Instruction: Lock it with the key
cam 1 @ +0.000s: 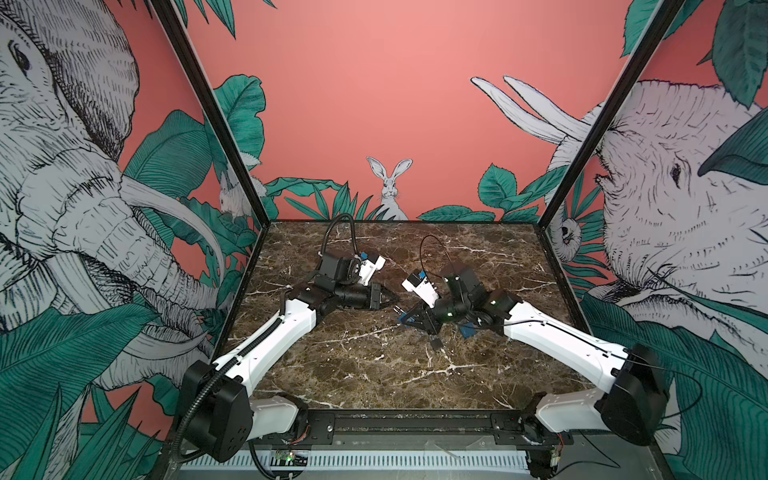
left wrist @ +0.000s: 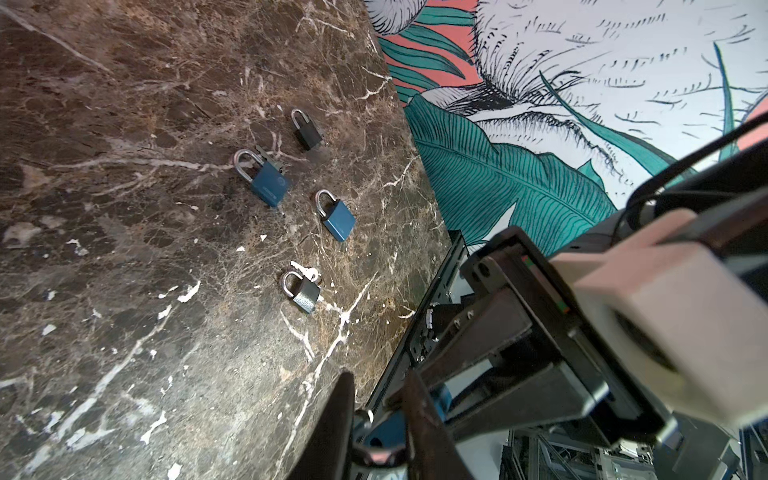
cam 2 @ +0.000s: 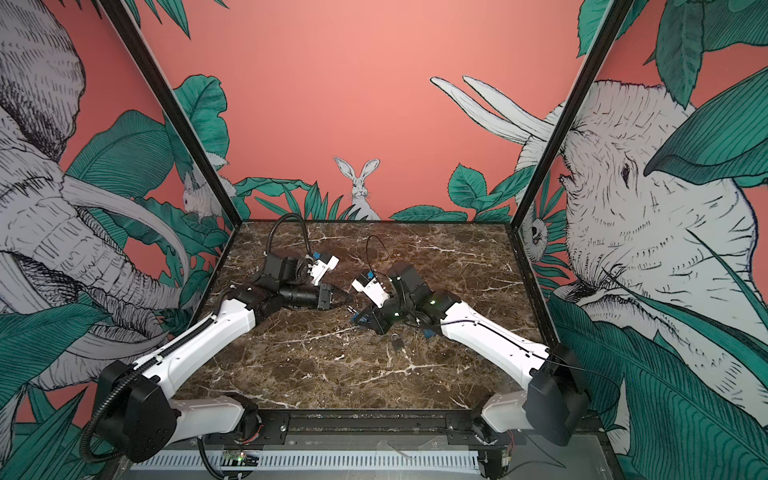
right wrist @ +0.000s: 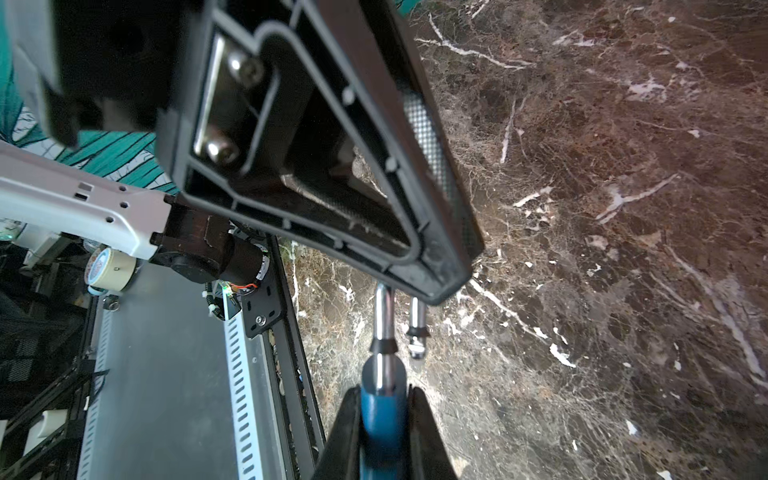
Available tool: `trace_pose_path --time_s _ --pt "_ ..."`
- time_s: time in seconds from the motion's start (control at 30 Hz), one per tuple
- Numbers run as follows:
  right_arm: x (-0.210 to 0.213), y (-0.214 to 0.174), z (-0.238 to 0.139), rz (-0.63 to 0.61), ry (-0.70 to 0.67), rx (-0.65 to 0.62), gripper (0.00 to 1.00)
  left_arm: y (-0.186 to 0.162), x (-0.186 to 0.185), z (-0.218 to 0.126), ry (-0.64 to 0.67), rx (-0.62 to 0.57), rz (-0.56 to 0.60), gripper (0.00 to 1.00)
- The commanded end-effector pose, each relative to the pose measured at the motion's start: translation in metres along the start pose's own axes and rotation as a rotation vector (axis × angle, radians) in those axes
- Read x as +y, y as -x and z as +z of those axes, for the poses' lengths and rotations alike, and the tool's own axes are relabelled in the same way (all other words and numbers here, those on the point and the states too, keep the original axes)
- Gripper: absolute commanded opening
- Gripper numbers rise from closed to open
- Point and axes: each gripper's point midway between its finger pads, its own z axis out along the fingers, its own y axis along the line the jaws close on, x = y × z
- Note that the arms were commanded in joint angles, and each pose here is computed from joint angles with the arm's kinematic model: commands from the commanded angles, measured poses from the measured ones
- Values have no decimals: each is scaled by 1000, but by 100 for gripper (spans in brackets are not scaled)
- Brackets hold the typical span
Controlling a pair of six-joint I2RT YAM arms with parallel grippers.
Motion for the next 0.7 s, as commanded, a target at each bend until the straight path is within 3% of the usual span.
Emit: trace_pose_path --time_s 0.0,0.33,0.67 --pt "10 29 -10 -29 52 -82 0 -7 -11 -5 -42 5 47 24" --pt "12 26 -11 6 98 -69 0 4 -12 -15 -132 -47 16 30" --pt "16 33 -14 36 156 -88 0 -5 -18 -15 -197 -19 16 26"
